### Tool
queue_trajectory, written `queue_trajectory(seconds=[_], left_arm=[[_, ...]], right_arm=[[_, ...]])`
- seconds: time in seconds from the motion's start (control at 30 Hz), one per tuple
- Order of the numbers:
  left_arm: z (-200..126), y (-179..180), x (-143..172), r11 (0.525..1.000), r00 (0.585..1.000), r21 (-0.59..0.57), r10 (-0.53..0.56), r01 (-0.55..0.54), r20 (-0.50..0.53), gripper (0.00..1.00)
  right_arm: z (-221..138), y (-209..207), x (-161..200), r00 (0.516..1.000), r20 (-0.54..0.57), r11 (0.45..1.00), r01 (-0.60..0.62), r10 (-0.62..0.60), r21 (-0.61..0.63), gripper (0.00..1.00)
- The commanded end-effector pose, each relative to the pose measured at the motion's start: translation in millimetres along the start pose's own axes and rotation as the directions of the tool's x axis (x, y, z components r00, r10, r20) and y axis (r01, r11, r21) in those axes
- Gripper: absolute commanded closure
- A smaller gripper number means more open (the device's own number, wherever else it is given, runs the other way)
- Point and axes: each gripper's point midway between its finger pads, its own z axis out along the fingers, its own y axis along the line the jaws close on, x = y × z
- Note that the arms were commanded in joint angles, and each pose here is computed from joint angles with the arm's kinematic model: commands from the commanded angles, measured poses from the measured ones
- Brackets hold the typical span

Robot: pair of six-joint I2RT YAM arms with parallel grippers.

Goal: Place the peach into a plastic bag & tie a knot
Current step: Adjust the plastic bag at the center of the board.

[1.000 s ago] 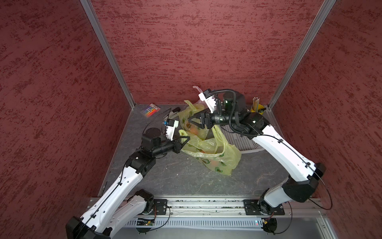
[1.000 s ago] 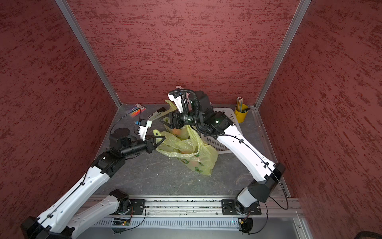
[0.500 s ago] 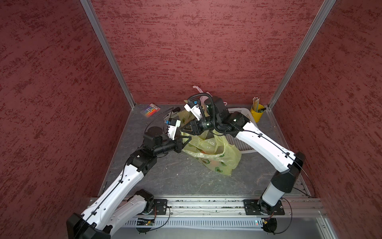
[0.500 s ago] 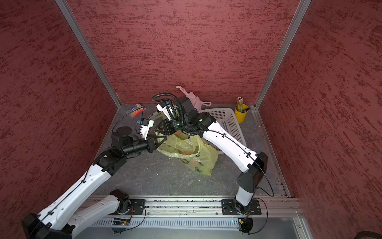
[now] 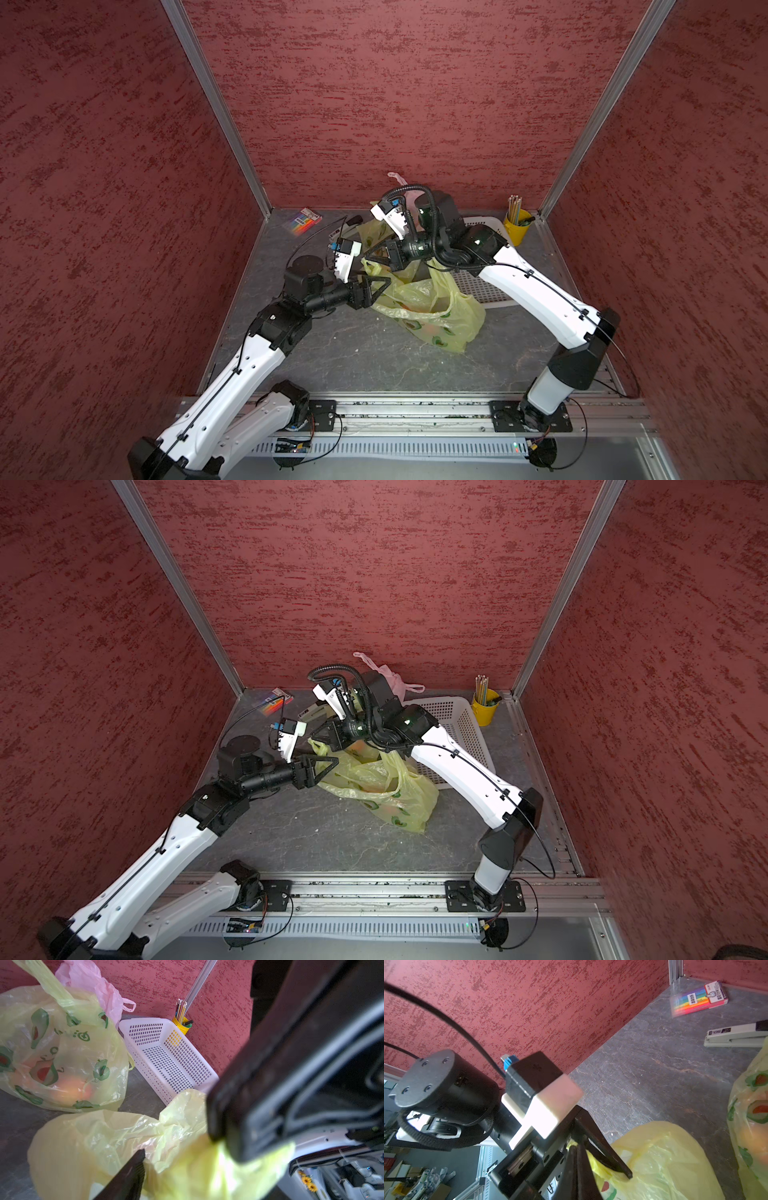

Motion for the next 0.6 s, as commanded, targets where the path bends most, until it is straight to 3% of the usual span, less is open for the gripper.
queue_trajectory(seconds=[0.0,0.33,0.4,0.57], left_arm=[[-18.6,-6.9,-5.5,0.997,0.997,-0.035,0.076,-0.076,0.016,0.17],[-39.4,-22.3,-40.2,0.958,0.957,-0.074,0.282,-0.278,0.065,0.06],[-36.6,-21.1,-45.2,0.954,0.953,-0.074,0.296,-0.291,0.065,0.01],[-26.7,-15.7,-57.0,0.960,0.956,-0.032,0.279,-0.277,0.091,0.01]], right_arm=[[-24.0,34.8,-28.3,0.992,0.097,0.995,0.087,-0.081,-0.057,1.00],[-23.9,45.7,-34.6,0.993,0.070,0.990,0.101,-0.094,-0.100,1.00],[-24.0,46.0,-35.5,0.993,0.071,0.990,0.100,-0.093,-0.101,1.00],[-22.9,45.2,-34.7,0.994,0.066,0.990,0.097,-0.091,-0.101,1.00]])
